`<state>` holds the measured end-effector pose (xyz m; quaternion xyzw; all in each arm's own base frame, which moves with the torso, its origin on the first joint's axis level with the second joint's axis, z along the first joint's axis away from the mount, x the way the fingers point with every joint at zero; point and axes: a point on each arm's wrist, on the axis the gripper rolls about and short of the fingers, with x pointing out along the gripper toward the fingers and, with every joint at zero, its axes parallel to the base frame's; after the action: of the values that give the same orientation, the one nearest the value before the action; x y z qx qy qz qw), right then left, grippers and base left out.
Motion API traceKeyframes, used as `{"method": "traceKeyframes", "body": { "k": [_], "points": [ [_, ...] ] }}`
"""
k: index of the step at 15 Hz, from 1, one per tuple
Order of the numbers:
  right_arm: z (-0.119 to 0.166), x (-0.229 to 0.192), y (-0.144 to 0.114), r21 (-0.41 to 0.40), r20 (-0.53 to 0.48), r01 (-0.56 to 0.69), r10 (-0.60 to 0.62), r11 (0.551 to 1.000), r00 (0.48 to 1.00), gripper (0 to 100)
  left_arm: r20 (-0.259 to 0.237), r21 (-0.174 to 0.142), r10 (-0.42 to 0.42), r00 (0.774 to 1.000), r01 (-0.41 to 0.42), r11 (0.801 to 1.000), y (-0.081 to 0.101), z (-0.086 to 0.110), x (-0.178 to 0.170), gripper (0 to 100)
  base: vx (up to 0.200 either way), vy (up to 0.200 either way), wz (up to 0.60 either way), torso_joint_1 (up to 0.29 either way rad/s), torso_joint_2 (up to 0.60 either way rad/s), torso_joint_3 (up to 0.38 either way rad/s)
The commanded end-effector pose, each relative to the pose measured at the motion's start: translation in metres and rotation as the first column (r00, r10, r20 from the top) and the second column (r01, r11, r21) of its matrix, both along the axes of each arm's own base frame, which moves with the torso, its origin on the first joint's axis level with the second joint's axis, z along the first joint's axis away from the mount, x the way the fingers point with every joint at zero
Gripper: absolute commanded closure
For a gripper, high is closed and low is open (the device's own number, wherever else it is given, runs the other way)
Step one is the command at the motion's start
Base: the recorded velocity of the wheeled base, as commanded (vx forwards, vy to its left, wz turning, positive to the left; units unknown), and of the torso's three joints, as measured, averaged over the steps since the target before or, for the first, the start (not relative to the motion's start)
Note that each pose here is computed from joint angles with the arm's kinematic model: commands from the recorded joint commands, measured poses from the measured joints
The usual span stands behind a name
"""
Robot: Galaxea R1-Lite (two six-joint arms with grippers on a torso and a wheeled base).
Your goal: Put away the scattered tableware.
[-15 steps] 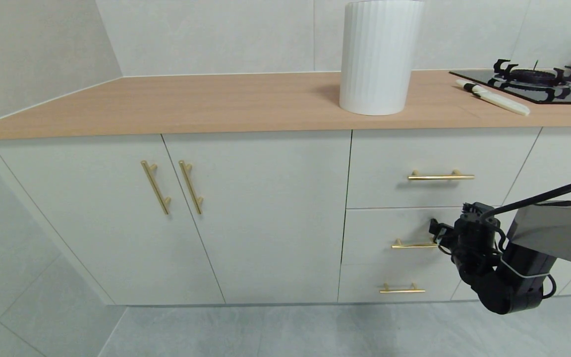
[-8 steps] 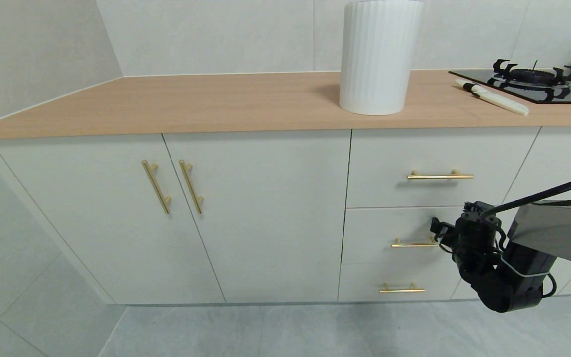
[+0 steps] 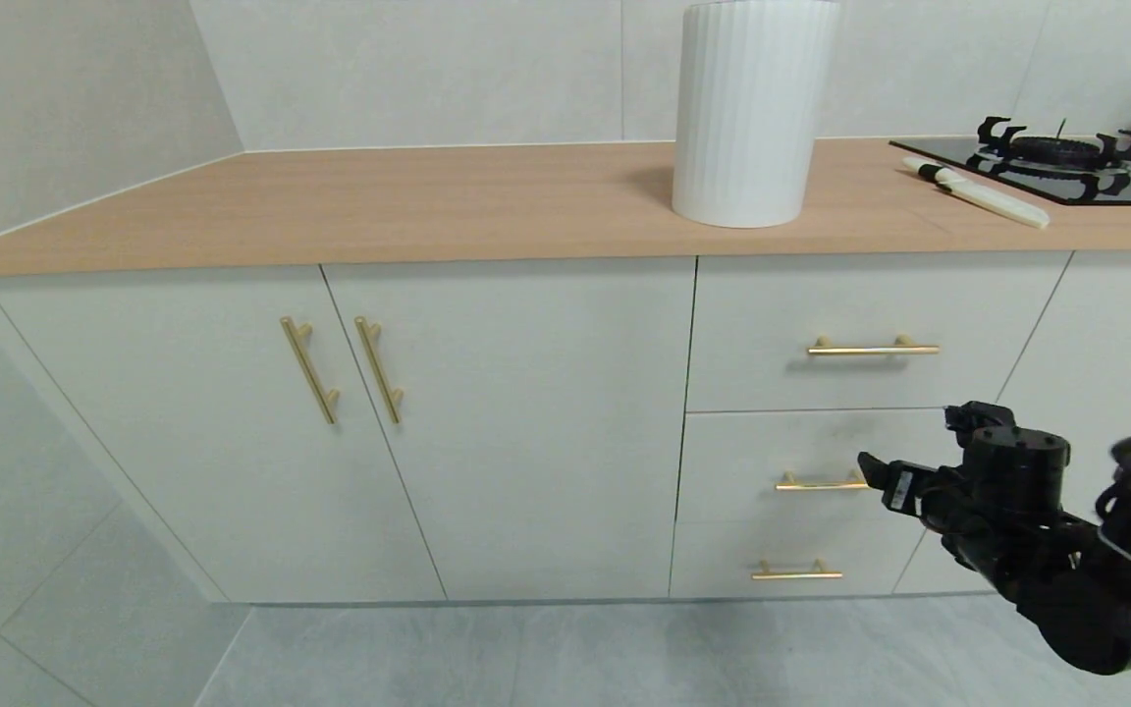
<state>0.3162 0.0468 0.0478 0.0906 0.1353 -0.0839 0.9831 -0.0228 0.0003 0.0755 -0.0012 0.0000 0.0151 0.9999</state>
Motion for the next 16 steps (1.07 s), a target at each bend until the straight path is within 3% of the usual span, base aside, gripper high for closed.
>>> {"method": "traceKeyframes", "body": {
  "k": [1, 5, 8, 12, 14, 16],
  "points": [
    [0.059, -0.051, 0.005, -0.051, 0.103, -0.114, 0.119, 0.992, 0.988, 0, 0.000, -0.001, 0.000, 1.000, 0.000, 1.000, 0.000, 0.000, 0.000, 0, 0.000, 0.000, 0.00, 0.000, 0.00, 0.000],
    [0.104, -0.117, 0.005, -0.265, 0.228, -0.124, 0.187, 0.956, 0.956, 0, 0.000, -0.001, 0.000, 1.000, 0.000, 1.000, 0.000, 0.000, 0.000, 0, 0.000, 0.000, 0.00, 0.000, 0.00, 0.000],
    [0.138, -0.160, -0.010, -0.258, 0.400, 0.028, 0.081, 0.966, 0.913, 0, 0.000, -0.001, 0.000, 1.000, 0.000, 1.000, 0.000, 0.000, 0.000, 0, 0.000, 0.000, 0.00, 0.000, 0.00, 0.000],
    [0.141, -0.224, -0.044, -0.245, 0.465, 0.284, -0.145, 0.927, 0.874, 0, 0.002, -0.001, 0.000, 1.000, 0.000, 1.000, 0.000, 0.000, 0.000, 0, 0.000, 0.000, 0.00, 0.000, 0.00, 0.000],
    [0.136, -0.261, -0.054, -0.275, 0.464, 0.363, -0.208, 0.890, 0.861, 0, 0.000, -0.001, 0.000, 1.000, 0.000, 1.000, 0.000, 0.000, 0.000, 0, 0.000, 0.000, 0.00, 0.000, 0.00, 0.000],
    [0.126, -0.295, -0.056, -0.318, 0.462, 0.367, -0.195, 0.874, 0.865, 0, 0.000, -0.001, 0.000, 1.000, 0.000, 1.000, 0.000, 0.000, 0.000, 0, 0.000, 0.000, 0.00, 0.000, 0.00, 0.000]
  ]
}}
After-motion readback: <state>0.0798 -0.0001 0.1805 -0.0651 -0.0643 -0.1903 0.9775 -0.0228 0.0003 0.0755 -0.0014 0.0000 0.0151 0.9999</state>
